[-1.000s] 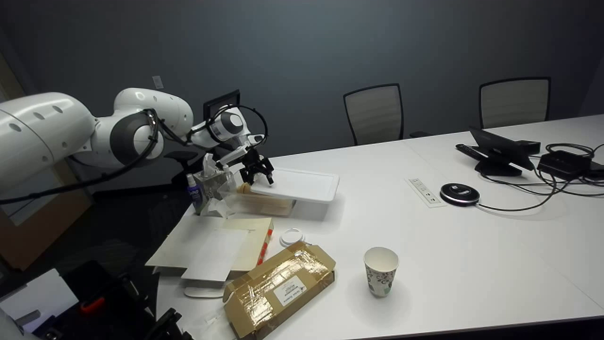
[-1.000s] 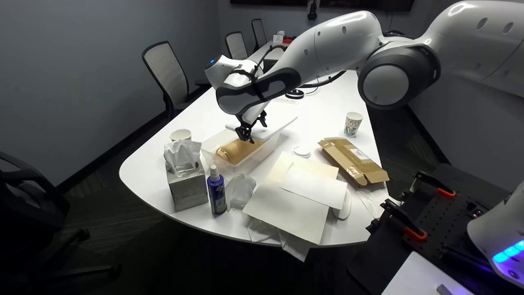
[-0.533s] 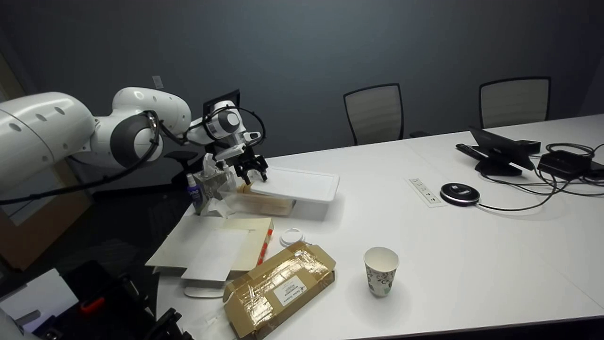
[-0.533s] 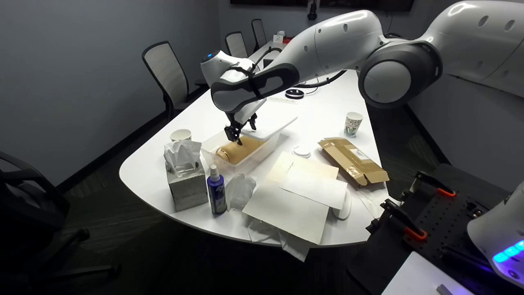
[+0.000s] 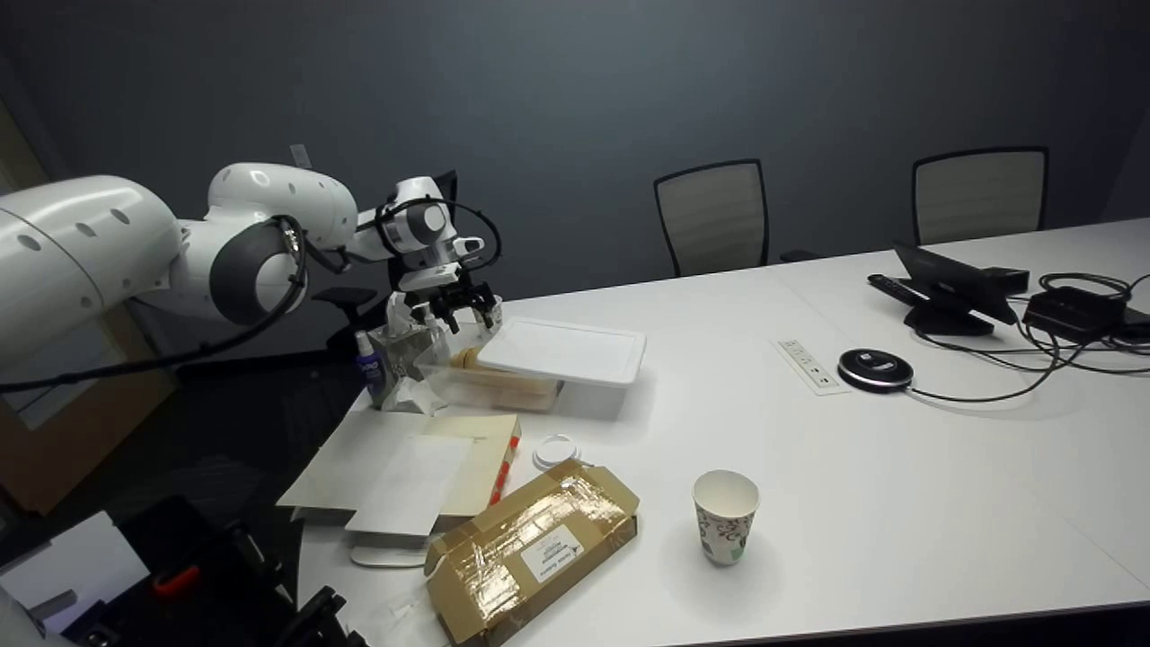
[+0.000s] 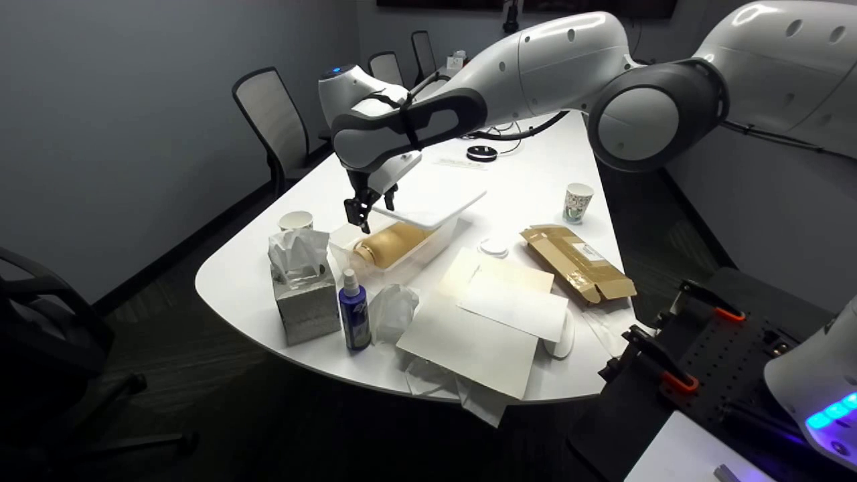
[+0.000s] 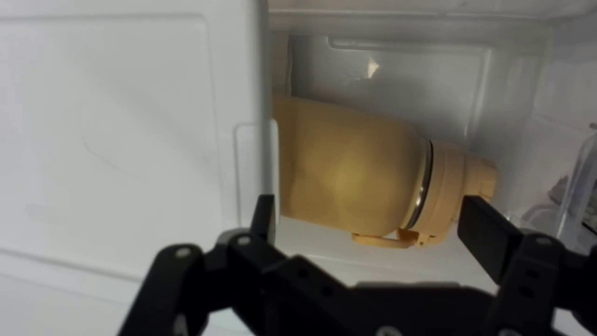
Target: Open the lid of the bowl
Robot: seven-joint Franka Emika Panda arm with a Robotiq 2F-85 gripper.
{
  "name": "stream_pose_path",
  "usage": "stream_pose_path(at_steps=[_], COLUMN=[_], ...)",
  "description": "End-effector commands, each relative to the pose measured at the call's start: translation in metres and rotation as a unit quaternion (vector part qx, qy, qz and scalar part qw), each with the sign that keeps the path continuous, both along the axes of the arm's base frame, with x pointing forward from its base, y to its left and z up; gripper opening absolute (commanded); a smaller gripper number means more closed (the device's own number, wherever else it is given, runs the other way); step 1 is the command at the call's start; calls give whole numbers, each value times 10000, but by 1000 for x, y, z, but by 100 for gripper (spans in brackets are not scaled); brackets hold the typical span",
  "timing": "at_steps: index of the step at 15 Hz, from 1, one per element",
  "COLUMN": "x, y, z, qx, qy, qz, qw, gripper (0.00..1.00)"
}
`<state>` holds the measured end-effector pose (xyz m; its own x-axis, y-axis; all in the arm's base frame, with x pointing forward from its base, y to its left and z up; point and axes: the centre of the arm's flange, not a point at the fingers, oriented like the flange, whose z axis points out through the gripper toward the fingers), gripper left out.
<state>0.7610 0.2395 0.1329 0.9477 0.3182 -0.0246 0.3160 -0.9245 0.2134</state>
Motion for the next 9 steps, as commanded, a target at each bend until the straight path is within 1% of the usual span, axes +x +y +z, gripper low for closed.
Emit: stream_pose_path(at_steps=[1, 4, 7, 9], x=[9, 9, 9, 6], y=[16, 29, 41, 48], z=[28, 60, 96, 120], qx=[275, 326, 299, 206], qy=[-98, -293, -473, -570], qz=[296, 516, 682, 772], qw=[9991, 9977, 9961, 9952], gripper=[100, 100, 100, 100])
